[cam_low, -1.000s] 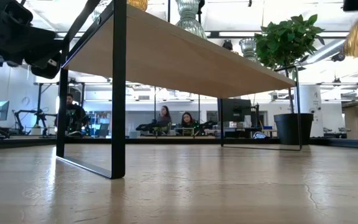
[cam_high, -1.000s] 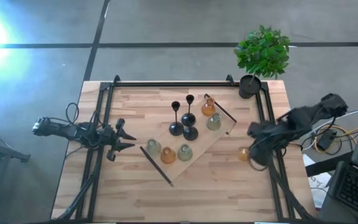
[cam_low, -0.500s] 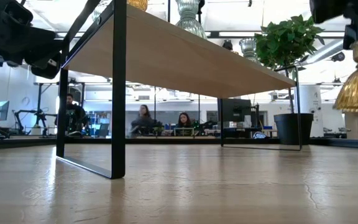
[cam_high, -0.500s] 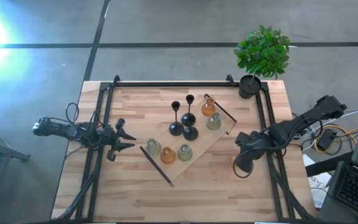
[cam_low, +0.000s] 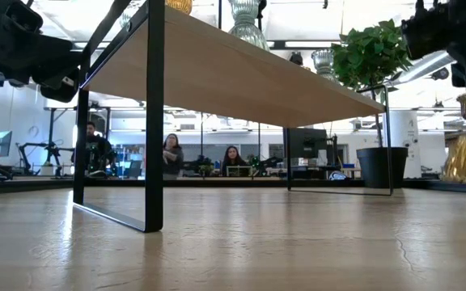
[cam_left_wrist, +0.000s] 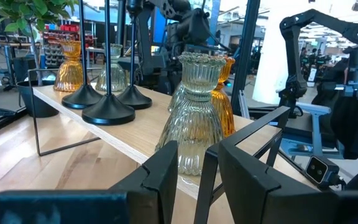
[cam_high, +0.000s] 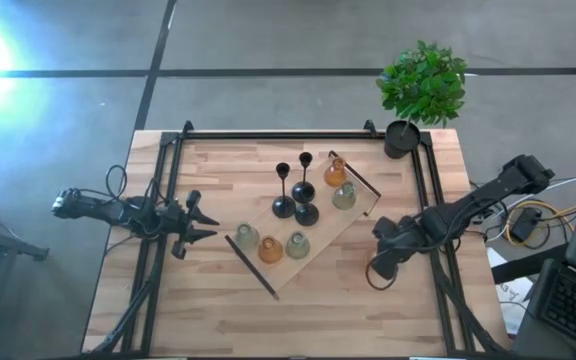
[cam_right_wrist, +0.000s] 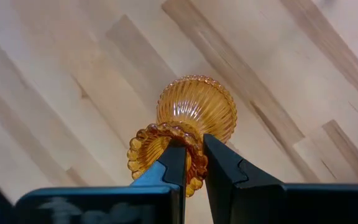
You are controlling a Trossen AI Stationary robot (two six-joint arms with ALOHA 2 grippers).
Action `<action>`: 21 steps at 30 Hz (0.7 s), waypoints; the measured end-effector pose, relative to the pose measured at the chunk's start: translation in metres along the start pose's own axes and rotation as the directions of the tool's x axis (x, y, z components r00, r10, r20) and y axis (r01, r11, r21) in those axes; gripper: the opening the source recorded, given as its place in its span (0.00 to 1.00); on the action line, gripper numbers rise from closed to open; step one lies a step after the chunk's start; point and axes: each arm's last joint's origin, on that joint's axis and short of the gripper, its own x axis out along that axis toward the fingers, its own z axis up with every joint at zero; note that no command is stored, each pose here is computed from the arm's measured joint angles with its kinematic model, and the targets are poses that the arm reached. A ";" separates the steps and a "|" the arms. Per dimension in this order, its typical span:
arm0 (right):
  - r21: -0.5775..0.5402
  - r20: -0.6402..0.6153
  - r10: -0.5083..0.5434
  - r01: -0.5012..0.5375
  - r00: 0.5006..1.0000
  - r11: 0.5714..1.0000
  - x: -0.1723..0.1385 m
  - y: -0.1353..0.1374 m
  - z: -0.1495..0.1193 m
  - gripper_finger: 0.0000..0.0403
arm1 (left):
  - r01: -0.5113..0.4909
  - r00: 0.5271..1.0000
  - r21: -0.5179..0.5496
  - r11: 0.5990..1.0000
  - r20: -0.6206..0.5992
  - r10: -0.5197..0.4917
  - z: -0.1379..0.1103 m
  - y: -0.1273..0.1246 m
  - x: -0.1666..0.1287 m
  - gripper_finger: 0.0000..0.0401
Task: Pick & Place candle stick holders
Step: Put the yellow candle holder on the shelf
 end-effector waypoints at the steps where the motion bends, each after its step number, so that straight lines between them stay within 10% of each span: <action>1: -0.004 -0.003 -0.009 0.009 1.000 1.000 0.002 0.000 0.000 0.06 | 0.000 1.000 0.000 1.000 0.000 0.000 0.000 0.000 0.000 0.30; 21: 0.001 -0.012 0.047 -0.047 0.999 0.999 0.022 0.001 -0.002 0.06 | 0.000 1.000 0.000 1.000 0.000 0.000 0.000 0.000 0.000 0.30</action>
